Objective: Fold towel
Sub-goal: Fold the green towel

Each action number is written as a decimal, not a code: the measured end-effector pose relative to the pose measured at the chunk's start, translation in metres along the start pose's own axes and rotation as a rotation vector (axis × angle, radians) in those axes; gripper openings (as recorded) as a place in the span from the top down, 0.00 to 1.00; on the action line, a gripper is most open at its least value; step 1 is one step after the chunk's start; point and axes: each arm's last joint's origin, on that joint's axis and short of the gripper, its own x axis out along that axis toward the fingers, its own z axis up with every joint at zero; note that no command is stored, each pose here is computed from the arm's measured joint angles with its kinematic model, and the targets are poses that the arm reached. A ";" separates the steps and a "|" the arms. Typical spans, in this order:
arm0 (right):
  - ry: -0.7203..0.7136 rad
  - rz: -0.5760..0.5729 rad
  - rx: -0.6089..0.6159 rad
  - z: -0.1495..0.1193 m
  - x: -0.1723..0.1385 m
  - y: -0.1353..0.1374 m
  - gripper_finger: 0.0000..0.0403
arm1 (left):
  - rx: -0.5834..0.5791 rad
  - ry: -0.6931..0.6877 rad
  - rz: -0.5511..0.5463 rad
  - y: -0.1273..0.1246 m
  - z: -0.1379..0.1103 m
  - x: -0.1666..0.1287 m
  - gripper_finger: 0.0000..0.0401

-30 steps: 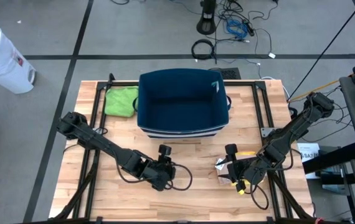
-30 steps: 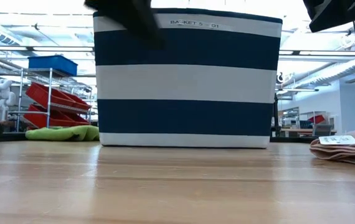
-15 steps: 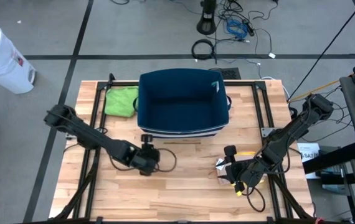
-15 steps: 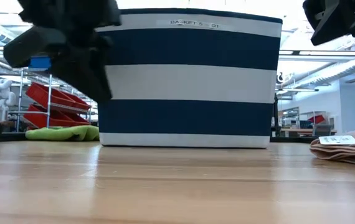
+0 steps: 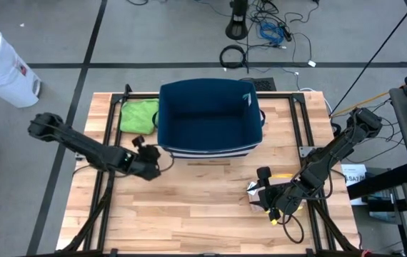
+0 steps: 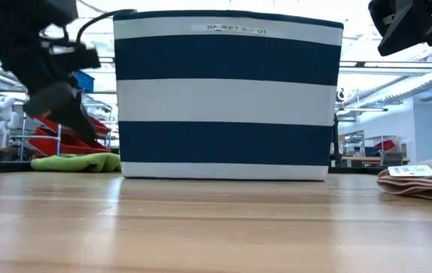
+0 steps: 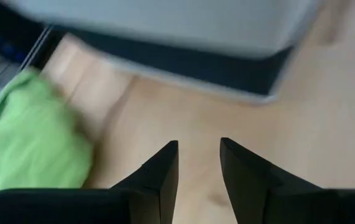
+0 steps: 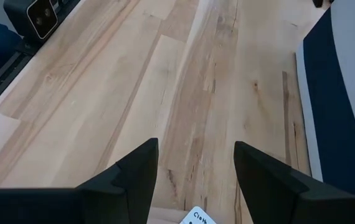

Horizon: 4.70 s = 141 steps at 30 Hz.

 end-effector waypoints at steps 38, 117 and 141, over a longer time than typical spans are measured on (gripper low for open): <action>-0.007 -0.003 0.033 0.001 0.000 0.000 0.51 | -0.305 0.091 0.218 0.070 -0.045 0.073 0.48; 0.015 -0.089 0.057 0.005 0.012 -0.026 0.51 | -0.089 -0.297 -0.410 -0.018 -0.017 0.010 0.64; 0.017 -0.096 0.064 0.005 0.014 -0.029 0.51 | -0.071 -0.066 -0.551 -0.013 -0.030 0.017 0.98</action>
